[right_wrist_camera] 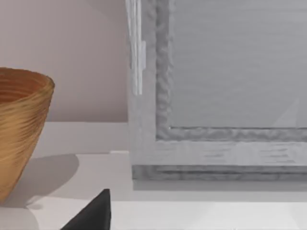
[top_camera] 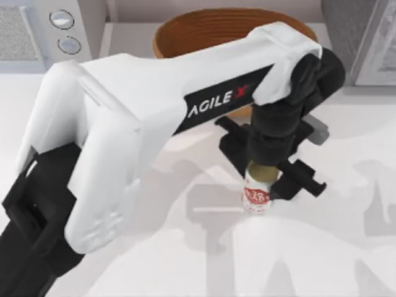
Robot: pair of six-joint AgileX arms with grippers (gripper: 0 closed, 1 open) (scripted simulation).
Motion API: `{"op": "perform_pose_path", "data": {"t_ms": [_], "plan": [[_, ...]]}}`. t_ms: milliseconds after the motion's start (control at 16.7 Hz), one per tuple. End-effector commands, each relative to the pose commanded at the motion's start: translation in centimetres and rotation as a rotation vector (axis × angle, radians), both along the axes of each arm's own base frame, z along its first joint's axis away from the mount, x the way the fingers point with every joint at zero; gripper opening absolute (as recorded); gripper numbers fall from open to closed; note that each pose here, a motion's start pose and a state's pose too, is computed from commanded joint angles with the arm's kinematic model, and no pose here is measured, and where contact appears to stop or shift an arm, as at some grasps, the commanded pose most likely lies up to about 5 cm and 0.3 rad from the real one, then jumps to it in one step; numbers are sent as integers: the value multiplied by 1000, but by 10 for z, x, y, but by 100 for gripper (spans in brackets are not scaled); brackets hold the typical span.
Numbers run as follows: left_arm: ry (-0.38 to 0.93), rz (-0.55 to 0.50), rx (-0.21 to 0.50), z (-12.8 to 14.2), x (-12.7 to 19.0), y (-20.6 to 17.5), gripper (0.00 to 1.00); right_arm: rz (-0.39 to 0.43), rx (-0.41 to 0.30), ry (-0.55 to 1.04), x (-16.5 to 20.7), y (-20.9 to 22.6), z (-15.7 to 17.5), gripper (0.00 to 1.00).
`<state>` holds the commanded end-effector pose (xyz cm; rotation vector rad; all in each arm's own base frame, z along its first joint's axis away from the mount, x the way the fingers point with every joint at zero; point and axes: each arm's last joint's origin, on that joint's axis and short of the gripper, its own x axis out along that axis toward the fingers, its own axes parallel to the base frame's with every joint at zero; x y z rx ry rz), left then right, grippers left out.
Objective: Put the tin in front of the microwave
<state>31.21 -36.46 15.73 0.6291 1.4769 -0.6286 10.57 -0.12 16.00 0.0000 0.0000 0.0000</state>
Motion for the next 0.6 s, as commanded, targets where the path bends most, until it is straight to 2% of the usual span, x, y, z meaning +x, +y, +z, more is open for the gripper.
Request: {"op": "perform_pose_path", "data": {"t_ms": [480, 600], "plan": [[1, 0, 1, 0, 1, 0, 0, 0, 0, 0, 0, 0, 0, 100], [2, 0, 3, 8, 1, 0, 0, 0, 0, 0, 0, 0, 0, 100]]}}
